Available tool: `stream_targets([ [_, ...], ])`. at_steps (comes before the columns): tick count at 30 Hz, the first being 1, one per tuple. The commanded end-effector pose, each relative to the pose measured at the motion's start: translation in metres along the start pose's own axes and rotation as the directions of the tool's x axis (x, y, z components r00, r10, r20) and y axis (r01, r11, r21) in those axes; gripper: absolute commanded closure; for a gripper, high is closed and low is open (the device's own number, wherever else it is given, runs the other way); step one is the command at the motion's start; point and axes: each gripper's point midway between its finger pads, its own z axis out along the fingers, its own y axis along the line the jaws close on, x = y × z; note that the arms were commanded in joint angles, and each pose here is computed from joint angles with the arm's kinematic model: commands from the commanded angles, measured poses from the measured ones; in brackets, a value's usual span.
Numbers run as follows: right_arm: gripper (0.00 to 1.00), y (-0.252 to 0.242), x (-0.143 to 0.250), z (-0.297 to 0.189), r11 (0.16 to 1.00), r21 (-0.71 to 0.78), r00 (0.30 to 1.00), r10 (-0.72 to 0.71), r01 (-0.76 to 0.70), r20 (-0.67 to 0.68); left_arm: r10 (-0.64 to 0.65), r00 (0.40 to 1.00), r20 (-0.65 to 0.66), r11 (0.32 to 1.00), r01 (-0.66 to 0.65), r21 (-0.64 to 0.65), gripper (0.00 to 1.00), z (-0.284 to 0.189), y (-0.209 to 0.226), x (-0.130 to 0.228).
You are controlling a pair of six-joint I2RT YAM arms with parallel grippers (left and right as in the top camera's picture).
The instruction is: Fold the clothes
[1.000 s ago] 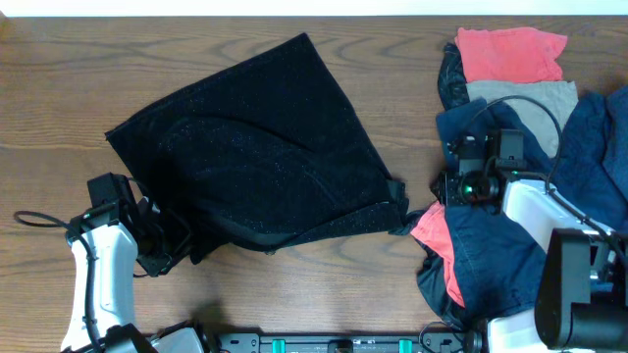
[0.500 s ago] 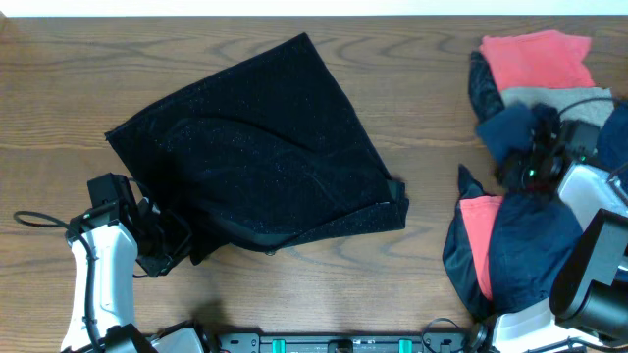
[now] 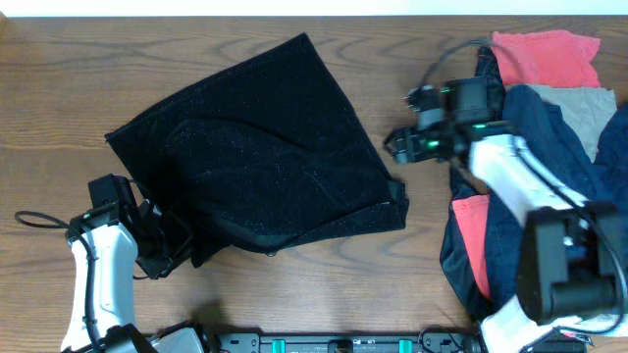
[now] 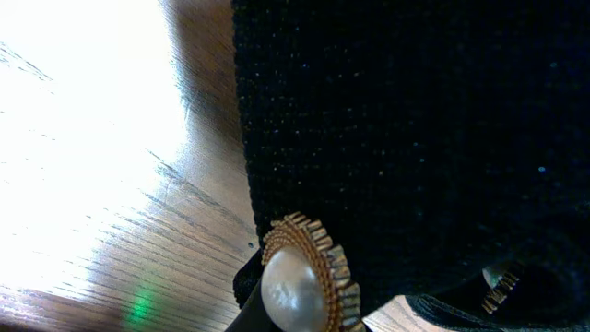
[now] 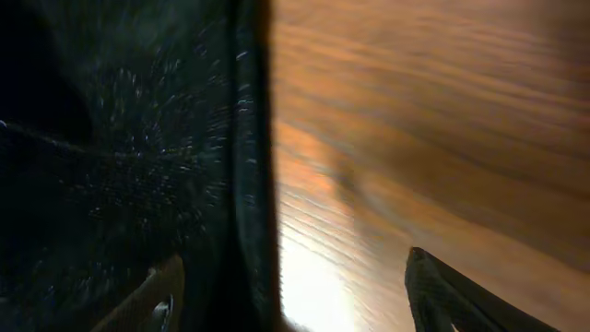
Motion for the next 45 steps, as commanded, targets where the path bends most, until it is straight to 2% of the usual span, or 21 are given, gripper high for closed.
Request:
stream_targets([
  [1, 0.23, 0.001, 0.011, 0.029, 0.997, 0.061, 0.998, -0.049, 0.052, -0.047, 0.009, 1.0, 0.002, 1.0, -0.009, -0.013, 0.94, -0.001, 0.003, -0.001],
  [7, 0.27, 0.021, 0.011, 0.07, 0.997, 0.031, 0.997, -0.073, 0.073, -0.024, 0.009, 1.0, 0.003, 1.0, -0.009, -0.012, 0.94, -0.001, 0.003, -0.001],
  [11, 0.29, 0.034, 0.006, 0.081, 0.993, 0.018, 0.993, -0.114, 0.114, 0.004, 0.009, 1.0, 0.002, 1.0, -0.009, -0.013, 0.94, -0.001, 0.003, -0.001],
  [13, 0.35, 0.042, 0.001, 0.082, 0.99, 0.015, 0.99, -0.138, 0.138, 0.029, 0.009, 1.0, 0.002, 1.0, -0.009, -0.013, 0.94, -0.001, 0.003, -0.001],
  [15, 0.5, 0.048, -0.003, 0.084, 0.988, 0.008, 0.987, -0.152, 0.152, 0.046, 0.009, 1.0, 0.002, 1.0, -0.009, -0.013, 0.94, -0.001, 0.003, -0.001],
  [16, 0.61, 0.049, -0.004, 0.084, 0.988, 0.013, 0.987, -0.156, 0.156, 0.048, 0.009, 1.0, 0.002, 1.0, -0.009, -0.013, 0.94, -0.001, 0.003, -0.001],
  [18, 0.93, 0.044, -0.003, 0.085, 0.987, 0.054, 0.987, -0.156, 0.153, 0.042, 0.008, 1.0, 0.0, 1.0, -0.008, -0.013, 0.94, -0.001, 0.003, -0.001],
  [19, 0.99, 0.039, -0.002, 0.084, 0.986, 0.091, 0.989, -0.146, 0.142, 0.037, 0.007, 1.0, -0.004, 1.0, -0.007, -0.015, 0.94, -0.001, 0.004, 0.001],
  [21, 0.99, 0.021, -0.004, 0.082, 0.978, 0.19, 0.995, -0.092, 0.082, 0.046, 0.007, 1.0, -0.017, 1.0, -0.007, -0.02, 0.94, -0.001, 0.005, 0.004],
  [24, 0.99, -0.005, -0.027, 0.07, 0.951, 0.303, 0.989, 0.01, -0.055, 0.148, 0.025, 0.999, -0.041, 0.999, -0.027, -0.032, 0.94, -0.001, 0.008, 0.01],
  [28, 0.99, -0.03, -0.093, 0.038, 0.936, 0.296, 0.943, 0.088, -0.188, 0.32, 0.022, 0.999, -0.029, 0.99, -0.025, -0.136, 0.94, -0.003, 0.026, 0.009],
  [30, 0.99, -0.045, -0.13, 0.014, 0.927, 0.285, 0.905, 0.11, -0.242, 0.411, 0.022, 0.999, -0.028, 0.991, -0.026, -0.135, 0.94, -0.003, 0.026, 0.009],
  [33, 0.99, -0.062, -0.165, -0.015, 0.918, 0.277, 0.861, 0.116, -0.283, 0.495, 0.025, 0.999, -0.021, 0.991, -0.028, -0.133, 0.94, -0.003, 0.026, 0.007],
  [35, 0.99, -0.069, -0.175, -0.026, 0.914, 0.28, 0.848, 0.115, -0.295, 0.517, 0.026, 1.0, -0.017, 0.991, -0.028, -0.131, 0.94, -0.003, 0.025, 0.006],
  [36, 0.97, -0.071, -0.177, -0.029, 0.912, 0.282, 0.847, 0.116, -0.298, 0.519, 0.027, 1.0, -0.016, 0.991, -0.029, -0.131, 0.94, -0.003, 0.025, 0.005],
  [39, 0.37, -0.08, -0.166, -0.027, 0.905, 0.302, 0.867, 0.126, -0.299, 0.482, 0.027, 0.999, -0.017, 0.991, -0.029, -0.131, 0.94, -0.003, 0.025, 0.006],
  [41, 0.01, -0.085, -0.146, -0.021, 0.9, 0.34, 0.908, 0.126, -0.275, 0.4, 0.027, 1.0, -0.017, 0.991, -0.028, -0.131, 0.94, -0.003, 0.025, 0.006],
  [45, 0.01, -0.087, -0.092, -0.009, 0.89, 0.397, 0.969, 0.163, -0.225, 0.184, 0.027, 1.0, -0.016, 0.991, -0.029, -0.13, 0.94, -0.003, 0.025, 0.005],
])
